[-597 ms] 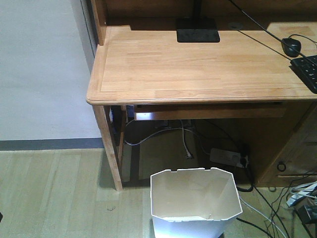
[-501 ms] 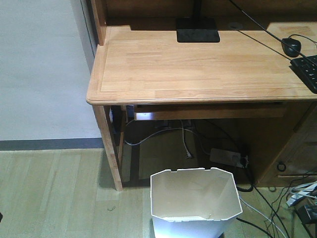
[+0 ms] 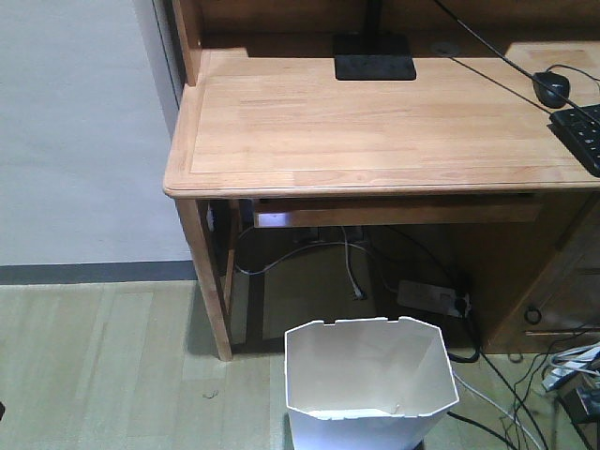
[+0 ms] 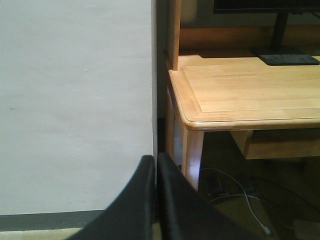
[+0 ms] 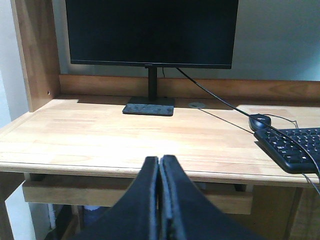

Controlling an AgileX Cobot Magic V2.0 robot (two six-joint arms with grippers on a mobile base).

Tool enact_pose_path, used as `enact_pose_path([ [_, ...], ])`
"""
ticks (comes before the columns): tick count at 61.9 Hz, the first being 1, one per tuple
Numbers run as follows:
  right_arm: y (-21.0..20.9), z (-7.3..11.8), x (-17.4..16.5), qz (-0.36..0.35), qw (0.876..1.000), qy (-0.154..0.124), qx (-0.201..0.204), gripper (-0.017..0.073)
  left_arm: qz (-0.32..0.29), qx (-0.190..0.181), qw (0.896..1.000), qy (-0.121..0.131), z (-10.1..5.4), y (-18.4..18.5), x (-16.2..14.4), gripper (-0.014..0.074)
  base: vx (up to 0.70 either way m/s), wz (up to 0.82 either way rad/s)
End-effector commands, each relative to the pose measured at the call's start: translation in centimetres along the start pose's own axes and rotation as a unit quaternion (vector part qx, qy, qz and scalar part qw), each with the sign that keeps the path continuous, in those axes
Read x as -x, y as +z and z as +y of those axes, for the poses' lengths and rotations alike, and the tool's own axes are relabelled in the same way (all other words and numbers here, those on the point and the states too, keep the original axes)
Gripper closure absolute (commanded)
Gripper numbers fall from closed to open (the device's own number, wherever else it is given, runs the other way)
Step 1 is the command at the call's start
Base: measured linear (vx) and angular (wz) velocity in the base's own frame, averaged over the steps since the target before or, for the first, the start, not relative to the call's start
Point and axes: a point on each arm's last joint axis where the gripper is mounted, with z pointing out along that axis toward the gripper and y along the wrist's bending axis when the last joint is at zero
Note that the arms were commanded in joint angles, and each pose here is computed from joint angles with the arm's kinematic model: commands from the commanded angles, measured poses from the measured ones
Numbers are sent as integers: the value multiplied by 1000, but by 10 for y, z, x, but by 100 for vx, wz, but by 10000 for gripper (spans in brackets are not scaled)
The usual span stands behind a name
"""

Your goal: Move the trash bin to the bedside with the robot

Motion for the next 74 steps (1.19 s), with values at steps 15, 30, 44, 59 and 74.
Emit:
enact_pose_path([
  [15,-1,0,6,-43,999,-9,-3,568,-32,-4,999,-3,0,0,1,599,0,0],
  [30,-1,0,8,-52,999,-9,-4,568,-32,-4,999,-3,0,0,1,599,0,0],
  [44,-5,-2,28,-124,992,10,-7,568,-32,-4,999,-3,0,0,1,599,0,0],
  [59,-6,-4,72,-144,990,11,-7,568,-32,-4,999,-3,0,0,1,599,0,0],
  [74,15,-7,124,-97,995,10,-5,568,-32,-4,999,-3,0,0,1,599,0,0],
])
